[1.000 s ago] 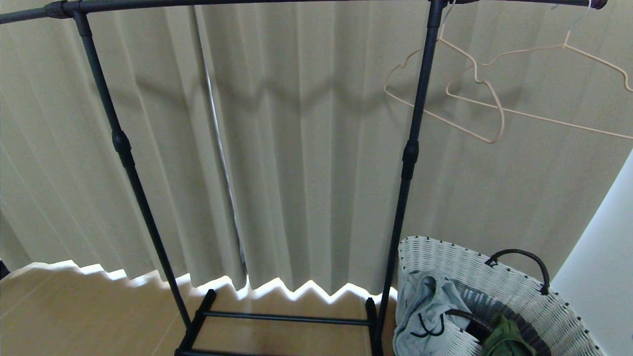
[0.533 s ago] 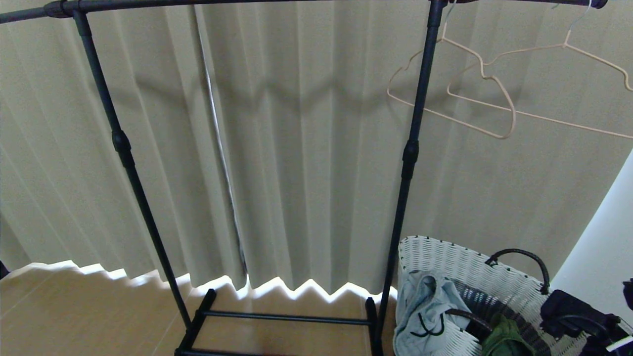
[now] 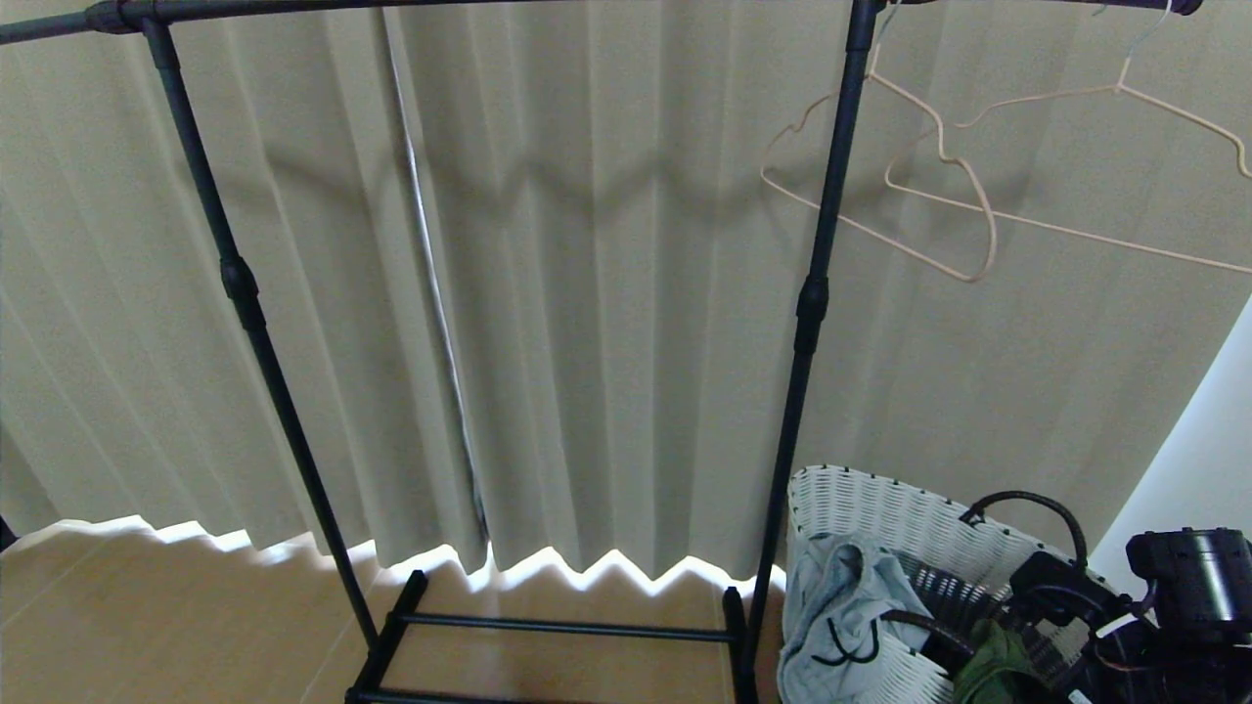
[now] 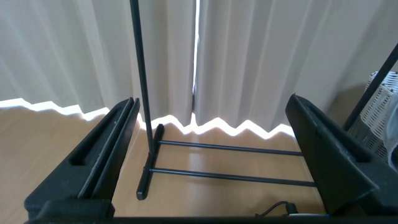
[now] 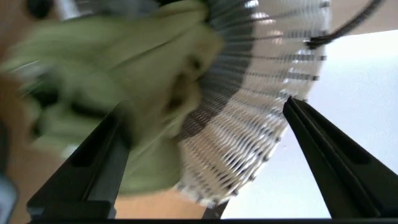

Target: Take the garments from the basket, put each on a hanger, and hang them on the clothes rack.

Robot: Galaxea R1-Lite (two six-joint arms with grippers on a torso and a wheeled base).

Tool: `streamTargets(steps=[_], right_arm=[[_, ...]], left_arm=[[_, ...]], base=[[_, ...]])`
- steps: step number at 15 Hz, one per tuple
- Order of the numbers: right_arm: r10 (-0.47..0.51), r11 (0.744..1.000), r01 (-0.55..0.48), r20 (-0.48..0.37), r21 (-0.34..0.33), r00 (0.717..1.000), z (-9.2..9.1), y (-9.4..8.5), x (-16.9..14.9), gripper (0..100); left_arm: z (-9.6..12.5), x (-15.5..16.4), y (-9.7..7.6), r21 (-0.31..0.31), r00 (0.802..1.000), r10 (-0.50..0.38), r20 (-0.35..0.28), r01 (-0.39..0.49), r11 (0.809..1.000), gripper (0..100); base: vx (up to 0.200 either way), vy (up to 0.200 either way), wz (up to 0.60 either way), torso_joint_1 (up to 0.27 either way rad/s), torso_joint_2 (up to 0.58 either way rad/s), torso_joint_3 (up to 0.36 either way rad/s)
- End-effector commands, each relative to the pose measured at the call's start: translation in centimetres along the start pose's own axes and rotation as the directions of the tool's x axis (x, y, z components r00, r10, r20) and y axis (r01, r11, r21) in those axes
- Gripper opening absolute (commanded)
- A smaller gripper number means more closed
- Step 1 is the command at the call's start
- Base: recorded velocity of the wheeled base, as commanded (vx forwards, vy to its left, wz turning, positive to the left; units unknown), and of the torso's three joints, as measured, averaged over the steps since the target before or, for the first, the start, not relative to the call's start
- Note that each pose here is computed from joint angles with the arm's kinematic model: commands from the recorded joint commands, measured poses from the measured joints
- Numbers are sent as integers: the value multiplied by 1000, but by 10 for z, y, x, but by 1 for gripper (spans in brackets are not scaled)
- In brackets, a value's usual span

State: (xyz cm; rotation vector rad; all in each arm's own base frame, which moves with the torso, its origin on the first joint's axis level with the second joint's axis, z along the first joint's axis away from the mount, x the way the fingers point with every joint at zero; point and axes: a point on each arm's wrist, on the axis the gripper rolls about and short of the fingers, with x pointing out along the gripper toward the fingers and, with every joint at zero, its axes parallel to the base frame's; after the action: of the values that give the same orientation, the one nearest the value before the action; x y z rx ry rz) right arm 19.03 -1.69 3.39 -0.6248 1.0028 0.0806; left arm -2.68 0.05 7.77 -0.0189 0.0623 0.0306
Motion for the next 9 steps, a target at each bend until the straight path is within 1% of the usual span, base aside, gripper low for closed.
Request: streamTargets(steps=[1, 4, 5, 7, 9], right_arm=[[11, 1000, -10, -50, 14, 999, -6, -2, 21, 100], [-26, 999, 26, 8, 23, 1000, -1, -5, 26, 100], [-30, 999, 29, 28, 28, 999, 1, -6, 26, 0], [-15, 1000, 14, 47, 26, 999, 2, -6, 26, 0], [-30, 999, 27, 72, 34, 997, 3, -7, 24, 0]], left_arm=[[0, 0, 0, 0, 1000, 1, 1, -1, 1000, 100], [0, 0, 0, 0, 1000, 1, 0, -1, 1000, 100], [1, 0, 0, 0, 1000, 1, 3, -1, 1000, 100], [0, 0, 0, 0, 1000, 1, 1, -1, 1000, 100], [1, 0, 0, -2, 1000, 1, 3, -1, 1000, 100]], base=[[0, 0, 0, 0, 0, 0], [0, 0, 0, 0, 0, 0], [0, 0, 0, 0, 0, 0], [0, 0, 0, 0, 0, 0], [0, 0, 0, 0, 0, 0]])
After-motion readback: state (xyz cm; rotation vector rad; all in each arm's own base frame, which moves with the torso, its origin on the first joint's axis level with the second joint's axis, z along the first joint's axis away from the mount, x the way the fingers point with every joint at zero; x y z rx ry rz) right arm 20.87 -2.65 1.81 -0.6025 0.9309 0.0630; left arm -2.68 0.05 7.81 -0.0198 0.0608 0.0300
